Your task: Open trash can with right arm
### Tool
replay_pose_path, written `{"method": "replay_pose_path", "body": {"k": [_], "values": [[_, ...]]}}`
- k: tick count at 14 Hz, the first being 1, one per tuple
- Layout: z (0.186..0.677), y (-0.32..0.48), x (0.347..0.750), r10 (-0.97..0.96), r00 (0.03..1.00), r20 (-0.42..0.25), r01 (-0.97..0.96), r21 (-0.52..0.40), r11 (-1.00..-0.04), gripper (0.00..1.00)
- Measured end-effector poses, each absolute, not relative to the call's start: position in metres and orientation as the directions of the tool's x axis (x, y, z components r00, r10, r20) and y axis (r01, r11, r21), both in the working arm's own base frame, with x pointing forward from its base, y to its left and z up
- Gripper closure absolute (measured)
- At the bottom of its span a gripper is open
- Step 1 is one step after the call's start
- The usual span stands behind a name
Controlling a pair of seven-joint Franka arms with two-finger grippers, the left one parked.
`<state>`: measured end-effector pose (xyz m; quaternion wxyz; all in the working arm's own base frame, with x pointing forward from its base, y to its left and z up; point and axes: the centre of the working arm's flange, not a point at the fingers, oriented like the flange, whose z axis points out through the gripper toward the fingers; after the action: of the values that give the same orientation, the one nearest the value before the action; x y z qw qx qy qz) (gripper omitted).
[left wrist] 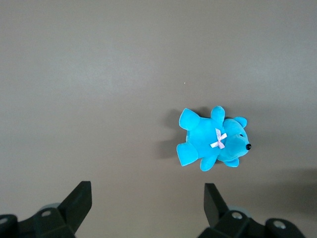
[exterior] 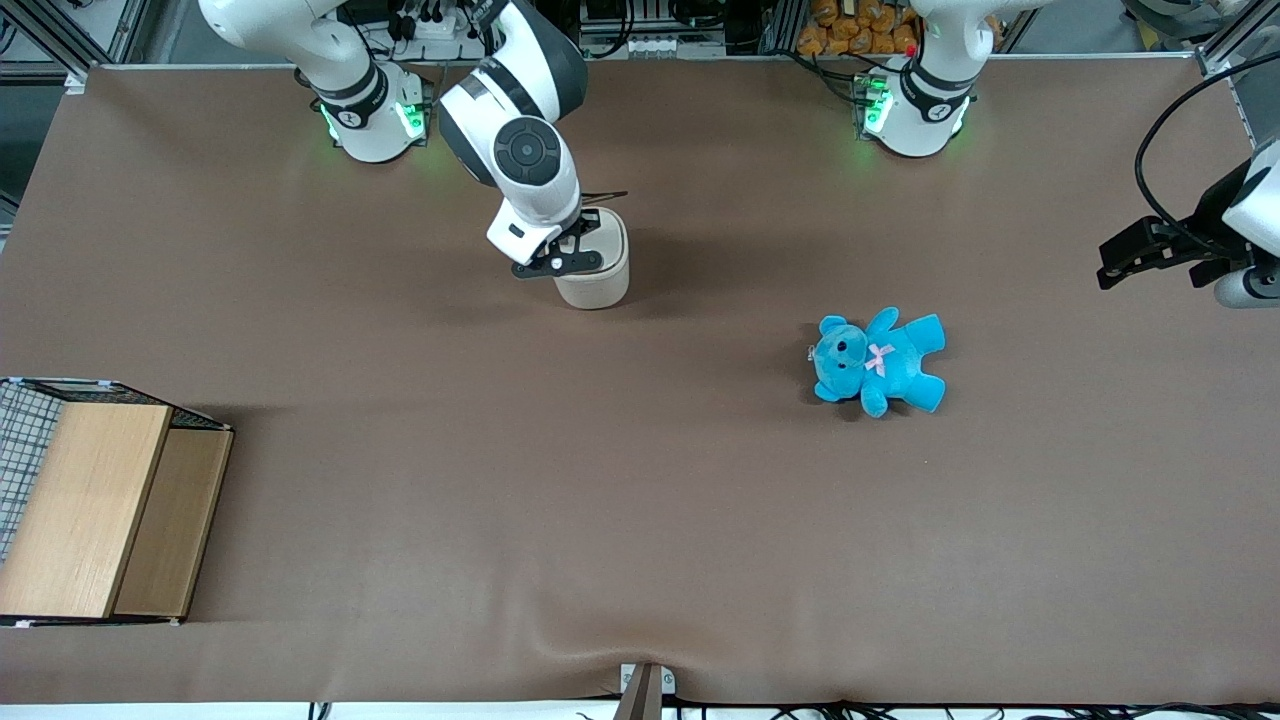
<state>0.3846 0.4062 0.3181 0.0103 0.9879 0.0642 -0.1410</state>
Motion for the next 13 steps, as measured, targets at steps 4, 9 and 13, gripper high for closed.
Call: {"method": "replay_pose_path", "body": {"k": [4, 9, 13], "values": [[0.3171, 0.4057, 0.3851, 0.123, 0.952, -0.28, 0.129, 0.003, -0.992, 0.99], [0.3117, 0.4046, 0.3846, 0.122, 0.953, -0.277, 0.128, 0.005, -0.992, 0.99], [0.3084, 0.4045, 0.385, 0.12, 0.954, -0.276, 0.127, 0.005, -0.992, 0.99]]}}
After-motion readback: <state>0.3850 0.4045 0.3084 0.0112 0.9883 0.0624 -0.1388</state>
